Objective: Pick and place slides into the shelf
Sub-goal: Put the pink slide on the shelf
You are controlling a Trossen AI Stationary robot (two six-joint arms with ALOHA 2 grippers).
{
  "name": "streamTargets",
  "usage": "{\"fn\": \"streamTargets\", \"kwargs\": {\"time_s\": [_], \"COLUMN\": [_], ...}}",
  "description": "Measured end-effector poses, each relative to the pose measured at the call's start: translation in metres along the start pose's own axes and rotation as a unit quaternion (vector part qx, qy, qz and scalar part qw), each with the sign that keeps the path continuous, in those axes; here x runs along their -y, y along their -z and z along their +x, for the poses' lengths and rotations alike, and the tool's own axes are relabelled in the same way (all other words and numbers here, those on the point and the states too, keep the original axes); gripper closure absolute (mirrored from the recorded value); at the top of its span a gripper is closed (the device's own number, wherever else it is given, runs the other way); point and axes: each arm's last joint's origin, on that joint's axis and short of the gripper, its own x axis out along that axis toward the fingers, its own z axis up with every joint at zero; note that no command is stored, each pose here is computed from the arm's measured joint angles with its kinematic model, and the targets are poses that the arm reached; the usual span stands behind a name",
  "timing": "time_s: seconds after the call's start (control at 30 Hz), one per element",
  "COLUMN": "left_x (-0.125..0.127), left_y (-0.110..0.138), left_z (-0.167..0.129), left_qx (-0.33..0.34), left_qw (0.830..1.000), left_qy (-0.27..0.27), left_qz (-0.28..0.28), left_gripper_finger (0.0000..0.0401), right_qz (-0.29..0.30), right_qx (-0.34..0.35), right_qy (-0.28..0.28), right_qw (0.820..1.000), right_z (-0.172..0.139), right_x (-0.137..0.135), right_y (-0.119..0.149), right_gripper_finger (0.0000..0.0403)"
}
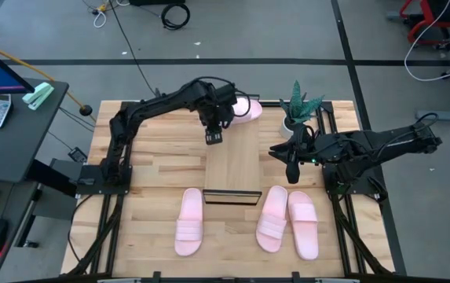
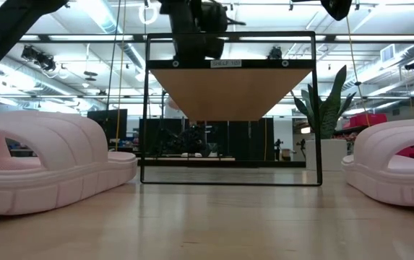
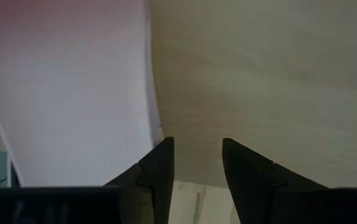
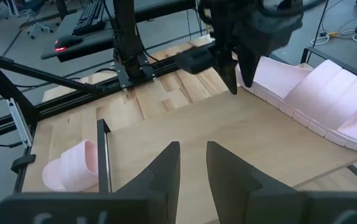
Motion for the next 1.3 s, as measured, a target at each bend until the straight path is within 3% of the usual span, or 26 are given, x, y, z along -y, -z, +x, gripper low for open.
{"fn": "streamTargets", "kwargs": {"time_s": [0.23, 0.67, 1.3], "left_x": [-0.002, -0.007, -0.011], "left_y": [0.003, -0.003, -0.010], "left_z": [0.009, 0.008, 0.006], "left_qx": [-0.009, 0.013, 0.043], "left_qw": [1.000, 0.998, 0.993], "left_qy": [0.000, -0.063, -0.105], "left_qz": [-0.003, -0.011, -0.017], "left_gripper_finger": [0.0267, 0.0292, 0.0328], "right_qz": [0.002, 0.008, 0.013], "right_qx": [0.000, 0.000, 0.000], "right_qy": [0.000, 0.000, 0.000], "right_qw": [1.000, 1.000, 1.000], "right_z": [0.000, 0.000, 0.000], "right_x": [0.000, 0.000, 0.000], "right_y": [0.000, 0.000, 0.000], "right_gripper_finger": [0.0317, 0.0317, 0.0317]}}
